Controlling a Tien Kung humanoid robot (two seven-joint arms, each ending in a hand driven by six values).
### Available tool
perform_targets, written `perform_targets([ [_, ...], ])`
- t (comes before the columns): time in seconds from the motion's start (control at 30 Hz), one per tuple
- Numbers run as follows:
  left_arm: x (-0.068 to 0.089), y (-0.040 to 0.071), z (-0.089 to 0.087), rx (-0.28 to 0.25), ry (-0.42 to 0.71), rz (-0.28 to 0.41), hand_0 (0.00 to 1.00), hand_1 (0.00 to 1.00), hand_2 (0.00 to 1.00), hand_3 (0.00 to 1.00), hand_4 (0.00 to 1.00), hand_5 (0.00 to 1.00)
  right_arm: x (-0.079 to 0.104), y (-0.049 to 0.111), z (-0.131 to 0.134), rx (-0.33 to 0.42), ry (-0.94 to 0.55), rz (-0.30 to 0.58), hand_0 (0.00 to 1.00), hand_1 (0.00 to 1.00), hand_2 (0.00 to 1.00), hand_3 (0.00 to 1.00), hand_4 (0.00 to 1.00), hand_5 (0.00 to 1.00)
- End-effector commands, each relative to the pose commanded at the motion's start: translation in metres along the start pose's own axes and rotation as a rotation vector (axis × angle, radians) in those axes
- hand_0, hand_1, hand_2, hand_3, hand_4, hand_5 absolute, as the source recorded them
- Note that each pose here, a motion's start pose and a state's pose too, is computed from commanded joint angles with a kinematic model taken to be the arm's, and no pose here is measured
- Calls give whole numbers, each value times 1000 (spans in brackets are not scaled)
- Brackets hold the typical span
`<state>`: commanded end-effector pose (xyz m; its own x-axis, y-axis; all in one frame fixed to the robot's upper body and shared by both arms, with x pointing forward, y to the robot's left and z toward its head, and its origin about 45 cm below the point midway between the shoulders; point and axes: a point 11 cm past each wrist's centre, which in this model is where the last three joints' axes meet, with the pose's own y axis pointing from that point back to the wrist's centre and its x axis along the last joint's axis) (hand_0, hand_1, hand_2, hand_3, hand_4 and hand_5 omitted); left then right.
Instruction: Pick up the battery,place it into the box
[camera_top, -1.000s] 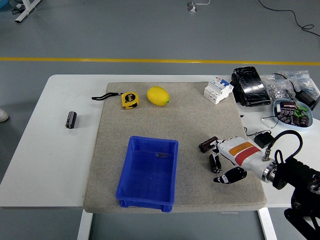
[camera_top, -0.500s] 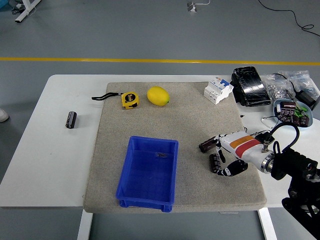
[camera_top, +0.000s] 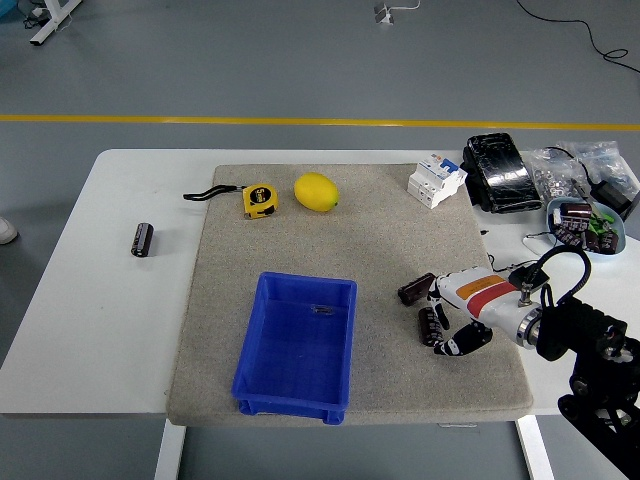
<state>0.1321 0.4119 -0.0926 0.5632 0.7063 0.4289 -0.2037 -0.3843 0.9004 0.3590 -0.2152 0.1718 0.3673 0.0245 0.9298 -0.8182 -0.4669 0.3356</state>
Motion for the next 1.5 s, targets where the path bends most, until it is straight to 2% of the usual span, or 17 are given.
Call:
perform_targets([
  [0.37,0,0,1,-2,-2,0,670,668,697,629,647,669,-3,-4,2,-6,-15,3,2,115,630,221,961,259],
  [0.4,0,0,2,-2,-1,0,670,668,696,628,649,669,-3,-4,3,-8,-17,3,2,113,606,221,900,238],
  [0.77,0,0,1,-1,-3,-2,670,670,697,629,649,669,-7,-6,2,-6,-32,6,2,109,567,219,870,219],
  [0.8,0,0,1,-1,-3,-1,670,669,696,629,649,669,-7,-6,2,-5,-32,7,2,104,530,216,836,194],
  [0.97,0,0,1,1,-3,-2,670,669,696,629,649,669,-9,-7,2,-5,-33,5,2,104,530,216,836,194],
  [1.0,-1,0,0,2,-3,-3,670,670,696,629,648,669,-10,-7,2,-5,-33,3,2,103,522,212,803,177],
  [1.37,-3,0,-1,3,-5,-8,670,672,696,629,648,671,-13,-6,-1,3,-35,-4,2,106,529,217,793,172],
  [1.4,-3,0,-1,3,-6,-8,670,674,696,630,649,672,-12,-6,-1,5,-34,-3,2,94,489,210,759,141],
  [1.5,-3,0,0,2,-7,-8,670,674,696,630,649,672,-11,-6,-2,8,-36,5,2,94,489,210,759,141],
])
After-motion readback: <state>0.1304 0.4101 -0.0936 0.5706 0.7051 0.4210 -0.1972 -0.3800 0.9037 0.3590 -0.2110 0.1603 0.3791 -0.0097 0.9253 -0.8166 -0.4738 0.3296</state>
